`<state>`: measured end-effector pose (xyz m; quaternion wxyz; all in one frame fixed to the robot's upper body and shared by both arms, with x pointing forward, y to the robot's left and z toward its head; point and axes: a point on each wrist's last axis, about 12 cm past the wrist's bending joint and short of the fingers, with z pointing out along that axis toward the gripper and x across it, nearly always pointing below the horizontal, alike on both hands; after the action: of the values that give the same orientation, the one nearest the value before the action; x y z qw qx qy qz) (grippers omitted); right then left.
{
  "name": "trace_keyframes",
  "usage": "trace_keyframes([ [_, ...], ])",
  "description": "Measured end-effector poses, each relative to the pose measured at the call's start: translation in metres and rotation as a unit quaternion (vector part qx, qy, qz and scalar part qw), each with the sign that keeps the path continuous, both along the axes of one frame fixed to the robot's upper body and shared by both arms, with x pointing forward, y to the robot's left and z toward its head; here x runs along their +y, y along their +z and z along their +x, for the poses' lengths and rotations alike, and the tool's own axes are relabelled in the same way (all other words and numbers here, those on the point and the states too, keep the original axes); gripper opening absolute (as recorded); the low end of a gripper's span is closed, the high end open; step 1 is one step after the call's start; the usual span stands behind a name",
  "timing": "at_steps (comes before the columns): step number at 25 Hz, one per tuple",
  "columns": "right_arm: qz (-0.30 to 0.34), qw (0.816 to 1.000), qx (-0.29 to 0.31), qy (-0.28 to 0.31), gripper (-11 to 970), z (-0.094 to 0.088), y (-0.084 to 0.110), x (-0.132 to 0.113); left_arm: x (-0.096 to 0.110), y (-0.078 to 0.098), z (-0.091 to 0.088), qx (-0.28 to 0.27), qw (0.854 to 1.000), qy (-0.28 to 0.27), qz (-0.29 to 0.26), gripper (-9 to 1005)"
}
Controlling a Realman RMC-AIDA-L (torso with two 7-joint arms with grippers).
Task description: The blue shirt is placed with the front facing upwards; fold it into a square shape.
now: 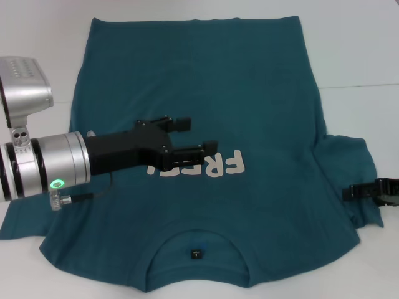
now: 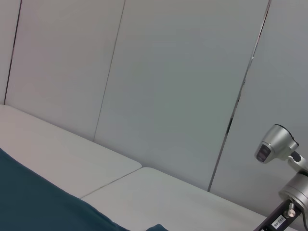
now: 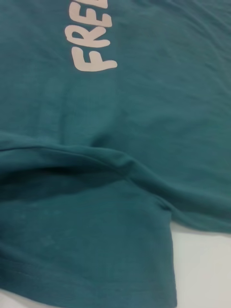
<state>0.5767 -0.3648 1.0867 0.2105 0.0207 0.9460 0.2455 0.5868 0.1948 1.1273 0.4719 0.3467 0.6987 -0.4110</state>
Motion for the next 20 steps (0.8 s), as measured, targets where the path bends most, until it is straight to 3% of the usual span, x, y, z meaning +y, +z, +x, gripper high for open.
trace_keyframes([
  [15,0.002,1.0,0.002,-0.005,705,-0.0004,-0.0008,0.0,0.0012,-0.001,-0.0008,0.001,1.0,0.002,-0.001,875],
  [20,0.0,1.0,0.001,-0.007,702,0.0004,-0.0006,-0.0002,0.0018,-0.0013,-0.001,0.002,1.0,0.003,-0.001,875],
])
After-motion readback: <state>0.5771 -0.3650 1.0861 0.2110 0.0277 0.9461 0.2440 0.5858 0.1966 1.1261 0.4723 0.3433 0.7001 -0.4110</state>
